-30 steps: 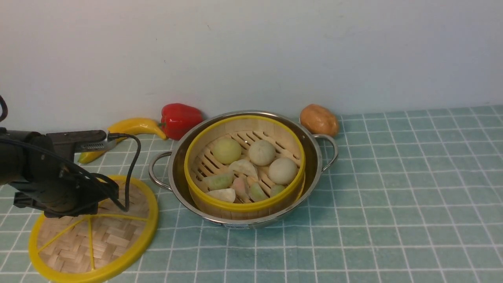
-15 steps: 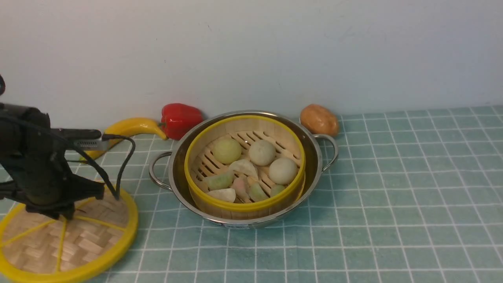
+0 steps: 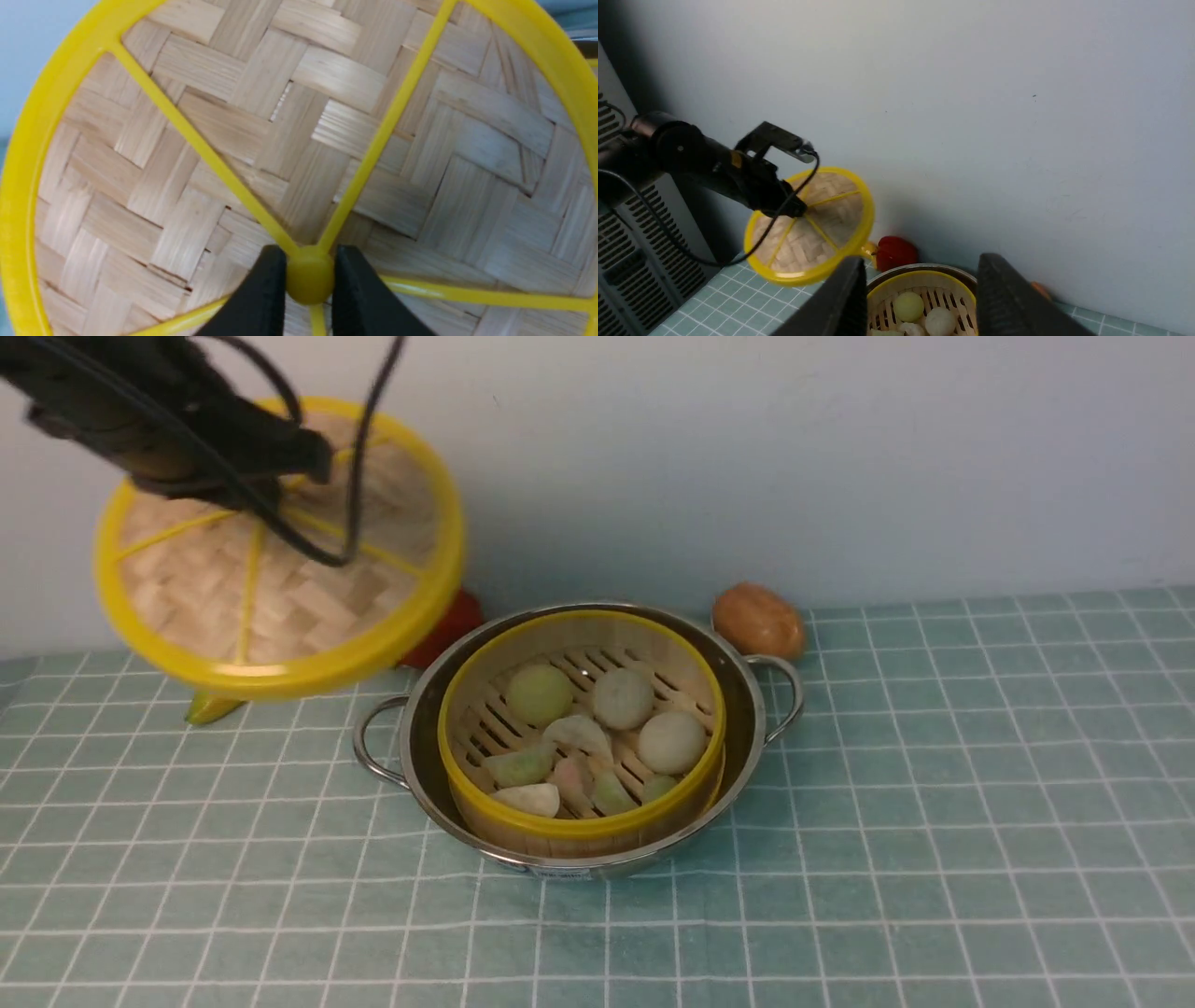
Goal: Place the steamer in the pot on the blue tablecloth, and put the lid on the steamer.
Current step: 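Place the yellow bamboo steamer lid onto the steamer in the pot with the left gripper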
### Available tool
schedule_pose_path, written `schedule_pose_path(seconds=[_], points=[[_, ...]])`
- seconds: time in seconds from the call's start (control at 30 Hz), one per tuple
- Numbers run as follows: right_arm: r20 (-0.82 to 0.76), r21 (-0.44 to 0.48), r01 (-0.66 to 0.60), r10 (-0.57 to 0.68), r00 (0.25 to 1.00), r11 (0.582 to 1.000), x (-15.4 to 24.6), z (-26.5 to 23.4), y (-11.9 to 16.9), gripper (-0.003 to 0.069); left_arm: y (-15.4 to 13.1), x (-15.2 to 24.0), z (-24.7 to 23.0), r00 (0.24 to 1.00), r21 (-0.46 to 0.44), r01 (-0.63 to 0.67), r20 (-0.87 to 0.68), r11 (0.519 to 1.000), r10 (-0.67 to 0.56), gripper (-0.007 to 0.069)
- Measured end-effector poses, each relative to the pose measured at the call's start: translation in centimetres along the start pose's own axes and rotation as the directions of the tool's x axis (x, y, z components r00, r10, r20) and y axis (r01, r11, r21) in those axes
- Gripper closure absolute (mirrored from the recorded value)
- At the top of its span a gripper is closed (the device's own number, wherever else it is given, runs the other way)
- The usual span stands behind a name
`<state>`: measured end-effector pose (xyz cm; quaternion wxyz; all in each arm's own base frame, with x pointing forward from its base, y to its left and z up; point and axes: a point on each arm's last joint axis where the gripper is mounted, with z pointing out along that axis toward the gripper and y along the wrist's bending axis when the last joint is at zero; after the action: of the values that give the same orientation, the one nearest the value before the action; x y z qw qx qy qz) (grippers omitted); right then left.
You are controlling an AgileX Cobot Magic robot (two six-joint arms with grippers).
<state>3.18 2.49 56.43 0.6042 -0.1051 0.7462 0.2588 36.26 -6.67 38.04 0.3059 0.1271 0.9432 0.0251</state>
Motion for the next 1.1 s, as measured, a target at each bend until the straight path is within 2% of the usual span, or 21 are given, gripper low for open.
schedule_pose_path(seconds=[0.03, 0.07, 0.13, 0.3, 0.53, 1.1], points=[[0.0, 0.0, -0.004, 0.004, 1.0, 1.0, 0.0, 0.0, 0.0, 0.0324, -1.5, -0.2, 0.4, 1.0, 0.029, -0.031, 0.002, 0.999, 0.031, 0.0506], [0.0, 0.0, -0.013, 0.013, 1.0, 1.0, 0.0, 0.0, 0.0, 0.0324, -4.2, -0.4, 1.6, 0.996, 0.072, -0.091, -0.008, 0.993, 0.091, 0.0506], [0.0, 0.0, -0.019, 0.019, 1.0, 1.0, 0.0, 0.0, 0.0, 0.0324, -6.9, -0.4, 3.2, 0.988, 0.097, -0.147, -0.027, 0.984, 0.151, 0.0506], [0.0, -0.001, -0.028, 0.028, 1.0, 1.0, 0.0, 0.0, 0.0, 0.0324, -12.0, 0.0, 8.0, 0.965, 0.08, -0.254, -0.052, 0.964, 0.258, 0.0506], [-0.001, -0.003, -0.046, 0.046, 0.999, 0.999, 0.0, 0.0, 0.0, 0.0324, -13.4, 0.5, 11.1, 0.956, 0.069, -0.278, -0.073, 0.958, 0.283, 0.0506], [-0.001, -0.003, -0.047, 0.047, 0.999, 0.999, 0.0, 0.0, 0.0, 0.0324, -14.1, 1.0, 12.2, 0.96, 0.115, -0.245, -0.108, 0.963, 0.257, 0.0506]])
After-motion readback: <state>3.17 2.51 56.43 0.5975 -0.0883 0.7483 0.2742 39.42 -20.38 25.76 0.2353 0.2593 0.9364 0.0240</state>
